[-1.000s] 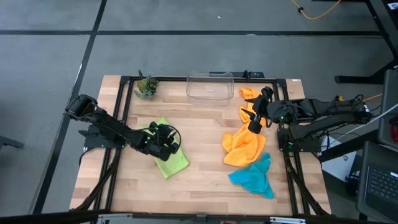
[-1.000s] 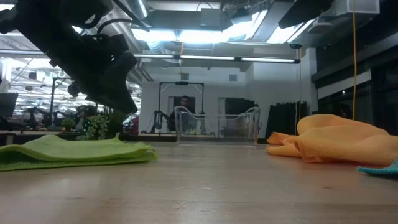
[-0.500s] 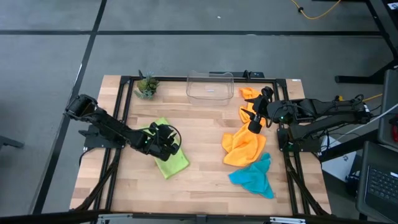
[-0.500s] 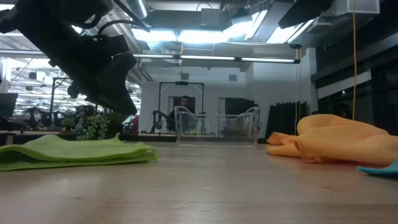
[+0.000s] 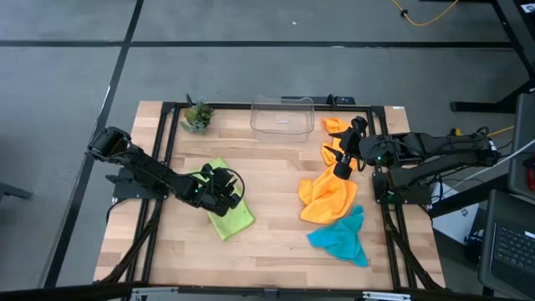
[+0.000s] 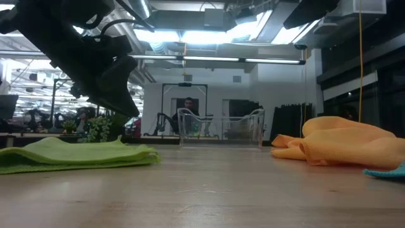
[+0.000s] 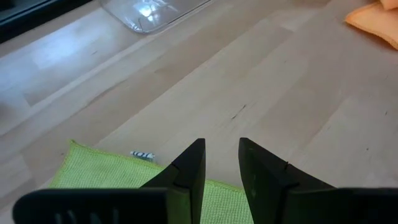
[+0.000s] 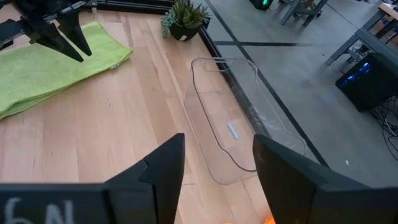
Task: Fold microfiber towels
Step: Fold the green microfiber cloth
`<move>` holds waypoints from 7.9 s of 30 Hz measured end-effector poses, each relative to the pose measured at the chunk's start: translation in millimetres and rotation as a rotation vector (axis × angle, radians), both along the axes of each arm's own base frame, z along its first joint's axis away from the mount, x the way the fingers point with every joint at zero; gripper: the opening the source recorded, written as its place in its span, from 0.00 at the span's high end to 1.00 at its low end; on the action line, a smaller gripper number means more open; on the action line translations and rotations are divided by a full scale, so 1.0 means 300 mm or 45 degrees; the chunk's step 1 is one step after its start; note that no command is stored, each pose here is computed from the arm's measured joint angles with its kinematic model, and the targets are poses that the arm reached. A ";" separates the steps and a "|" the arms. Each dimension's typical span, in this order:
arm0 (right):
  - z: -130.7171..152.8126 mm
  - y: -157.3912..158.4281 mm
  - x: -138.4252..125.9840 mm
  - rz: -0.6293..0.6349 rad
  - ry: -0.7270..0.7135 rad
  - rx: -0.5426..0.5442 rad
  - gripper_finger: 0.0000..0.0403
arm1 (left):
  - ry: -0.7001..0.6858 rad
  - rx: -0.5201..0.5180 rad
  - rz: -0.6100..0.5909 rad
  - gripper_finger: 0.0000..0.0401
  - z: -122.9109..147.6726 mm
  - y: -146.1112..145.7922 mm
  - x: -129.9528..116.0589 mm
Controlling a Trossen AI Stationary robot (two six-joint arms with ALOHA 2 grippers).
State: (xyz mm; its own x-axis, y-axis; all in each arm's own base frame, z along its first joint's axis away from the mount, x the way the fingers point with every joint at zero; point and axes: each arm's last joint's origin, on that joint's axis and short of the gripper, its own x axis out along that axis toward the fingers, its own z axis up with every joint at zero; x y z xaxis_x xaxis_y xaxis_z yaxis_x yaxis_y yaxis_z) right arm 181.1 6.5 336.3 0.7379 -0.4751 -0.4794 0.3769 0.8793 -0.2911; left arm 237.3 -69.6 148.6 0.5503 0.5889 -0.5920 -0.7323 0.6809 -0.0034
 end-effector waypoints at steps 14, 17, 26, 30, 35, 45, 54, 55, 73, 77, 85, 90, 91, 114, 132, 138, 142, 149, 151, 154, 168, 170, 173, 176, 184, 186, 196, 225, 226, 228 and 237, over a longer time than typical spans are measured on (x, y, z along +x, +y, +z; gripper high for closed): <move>0.013 0.001 0.009 0.015 -0.049 -0.018 0.52 | 0.013 -0.033 -0.017 0.78 -0.002 -0.002 0.000; 0.022 0.002 0.014 0.013 -0.096 -0.009 0.52 | 0.013 -0.032 -0.017 0.78 -0.002 -0.002 0.000; 0.024 0.002 0.015 -0.019 -0.137 0.046 0.52 | 0.013 -0.032 -0.017 0.78 -0.002 -0.002 0.000; 0.026 0.002 0.017 -0.018 -0.149 0.047 0.52 | 0.013 -0.032 -0.017 0.78 -0.002 -0.002 0.000; 0.027 0.002 0.017 -0.032 -0.167 0.071 0.52 | 0.013 -0.032 -0.017 0.78 -0.002 -0.002 0.000; 0.027 0.002 0.017 -0.032 -0.167 0.071 0.52 | 0.013 -0.032 -0.017 0.78 -0.002 -0.002 0.000; 0.027 0.002 0.017 -0.028 -0.163 0.065 0.52 | 0.013 -0.032 -0.017 0.78 -0.002 -0.002 0.000; 0.027 0.002 0.017 -0.029 -0.163 0.065 0.52 | 0.013 -0.032 -0.017 0.78 -0.002 -0.002 0.000; 0.027 0.002 0.017 -0.049 -0.185 0.100 0.52 | 0.045 -0.111 -0.060 0.78 -0.007 -0.008 0.000; 0.027 0.002 0.017 -0.067 -0.205 0.132 0.52 | 0.047 -0.108 -0.062 0.78 -0.007 -0.008 0.000; 0.027 0.002 0.017 -0.093 -0.232 0.176 0.52 | 0.081 -0.075 -0.101 0.78 -0.007 -0.008 0.000; 0.027 0.002 0.017 -0.093 -0.232 0.175 0.52 | 0.081 -0.074 -0.102 0.78 -0.007 -0.008 0.000; 0.027 0.002 0.017 -0.091 -0.231 0.173 0.52 | 0.081 -0.074 -0.102 0.78 -0.007 -0.008 0.000; 0.027 0.002 0.017 -0.089 -0.228 0.169 0.52 | 0.081 -0.074 -0.102 0.78 -0.007 -0.008 0.000; -0.082 0.062 0.281 0.176 -0.270 0.483 0.52 | 0.174 -0.133 -0.232 0.78 -0.012 -0.017 0.000; -0.303 0.095 0.480 0.252 -0.101 0.507 0.52 | 0.134 -0.113 -0.249 0.78 0.038 -0.009 -0.019; -0.403 0.117 0.585 0.324 -0.073 0.587 0.52 | 0.084 -0.122 -0.249 0.78 0.090 0.002 -0.044; -0.466 0.149 0.798 0.407 0.098 0.550 0.52 | 0.008 -0.143 -0.269 0.78 0.141 0.001 -0.069; -0.467 0.156 0.851 0.422 0.130 0.525 0.52 | 0.014 -0.142 -0.277 0.78 0.139 -0.003 -0.071; -0.490 0.163 0.910 0.411 0.197 0.524 0.52 | 0.032 -0.135 -0.284 0.78 0.137 -0.007 -0.076; -0.630 0.117 1.136 0.407 0.220 0.499 0.52 | 0.058 -0.053 -0.219 0.78 0.185 0.034 -0.137; -0.650 0.097 1.165 0.415 0.216 0.500 0.52 | 0.066 -0.052 -0.219 0.78 0.191 0.038 -0.148; -0.671 0.067 1.193 0.408 0.232 0.486 0.52 | 0.105 -0.052 -0.218 0.78 0.191 0.045 -0.166; -0.681 0.038 1.198 0.392 0.248 0.493 0.52 | 0.107 -0.067 -0.180 0.78 0.193 0.051 -0.179; -0.726 -0.015 1.162 0.281 0.392 0.544 0.52 | 0.112 -0.074 -0.149 0.78 0.192 0.054 -0.185; -0.727 -0.016 1.149 0.216 0.435 0.548 0.52 | 0.112 -0.073 -0.149 0.78 0.192 0.054 -0.185; -0.744 0.020 1.089 -0.193 0.543 0.678 0.52 | 0.106 -0.077 -0.145 0.78 0.193 0.053 -0.185; -0.374 0.078 0.792 -0.117 1.170 0.159 0.52 | 0.108 -0.137 -0.193 0.78 0.192 0.046 -0.178; -0.372 0.063 0.770 -0.126 1.201 0.138 0.52 | 0.109 -0.137 -0.192 0.78 0.192 0.046 -0.177; -0.361 0.027 0.720 -0.135 1.216 0.134 0.52 | 0.102 -0.144 -0.187 0.78 0.193 0.049 -0.175; -0.458 -0.126 0.573 0.199 0.765 0.344 0.52 | 0.151 -0.155 -0.230 0.78 0.191 0.068 -0.166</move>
